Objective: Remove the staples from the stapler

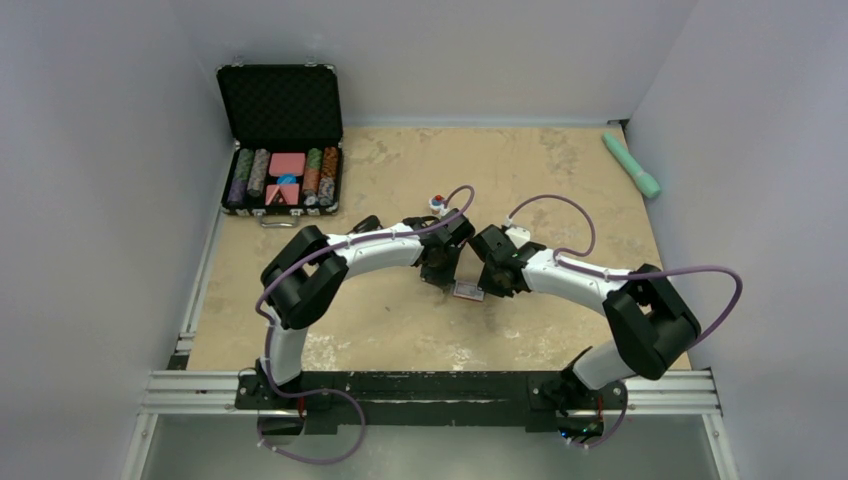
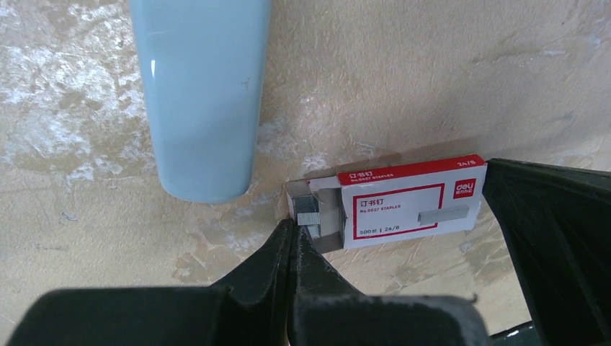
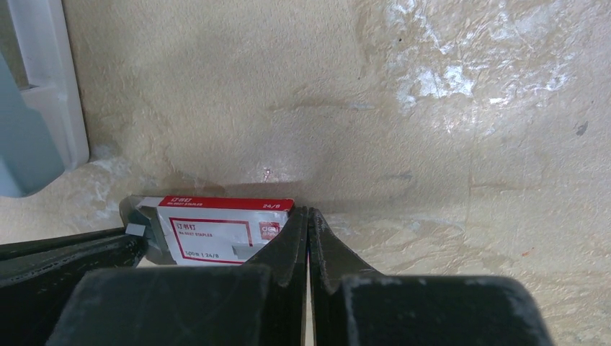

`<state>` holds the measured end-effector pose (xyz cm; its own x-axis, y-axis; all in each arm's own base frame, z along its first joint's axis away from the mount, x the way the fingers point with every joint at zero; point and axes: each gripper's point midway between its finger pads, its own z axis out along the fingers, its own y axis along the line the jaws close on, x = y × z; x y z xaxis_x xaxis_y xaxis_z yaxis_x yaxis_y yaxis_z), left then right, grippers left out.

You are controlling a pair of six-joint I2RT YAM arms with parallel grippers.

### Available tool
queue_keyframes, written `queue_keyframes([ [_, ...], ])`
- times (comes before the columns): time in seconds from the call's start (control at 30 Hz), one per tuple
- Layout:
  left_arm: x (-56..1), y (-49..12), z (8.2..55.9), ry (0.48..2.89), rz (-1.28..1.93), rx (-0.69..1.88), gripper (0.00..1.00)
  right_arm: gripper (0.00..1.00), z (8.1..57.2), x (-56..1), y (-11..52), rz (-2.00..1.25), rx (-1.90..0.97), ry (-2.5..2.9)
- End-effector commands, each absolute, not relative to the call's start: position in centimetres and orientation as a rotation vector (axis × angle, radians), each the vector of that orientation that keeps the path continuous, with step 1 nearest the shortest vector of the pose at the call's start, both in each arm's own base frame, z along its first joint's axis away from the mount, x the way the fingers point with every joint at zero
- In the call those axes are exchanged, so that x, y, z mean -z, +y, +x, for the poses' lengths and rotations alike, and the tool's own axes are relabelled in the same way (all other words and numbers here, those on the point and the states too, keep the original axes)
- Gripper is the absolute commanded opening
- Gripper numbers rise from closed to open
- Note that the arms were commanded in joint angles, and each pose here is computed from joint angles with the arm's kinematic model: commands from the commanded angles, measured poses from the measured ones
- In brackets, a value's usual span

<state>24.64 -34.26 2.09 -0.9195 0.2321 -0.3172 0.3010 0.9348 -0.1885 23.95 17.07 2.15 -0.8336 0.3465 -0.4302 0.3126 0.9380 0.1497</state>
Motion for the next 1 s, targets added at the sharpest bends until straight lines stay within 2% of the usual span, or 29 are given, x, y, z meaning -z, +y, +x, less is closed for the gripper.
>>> queue_keyframes([
  [0.0,-2.6,-35.2,23.4,2.828,0.414,0.401,0.0,0.0,25.7,-3.5,18.8,0.456,-0.171,2.58],
  [0.13,-2.9,-34.8,23.3,2.836,0.406,0.369,0.0,0.0,25.7,-3.6,18.7,0.455,-0.166,2.575],
  [0.3,-3.8,-34.5,23.5,2.839,0.382,0.339,0.17,0.0,25.7,-3.7,18.4,0.457,-0.157,2.571],
  [0.4,-4.5,-34.3,23.7,2.835,0.366,0.327,0.22,0.0,25.6,-3.6,18.2,0.458,-0.151,2.572],
  [0.73,-7.3,-33.2,24.0,2.813,0.35,0.284,0.22,0.0,25.5,-3.5,18.3,0.456,-0.154,2.572],
  [0.97,-6.2,-30.9,24.7,2.784,0.329,0.136,0.09,0.0,25.5,-3.8,18.2,0.453,-0.16,2.567],
])
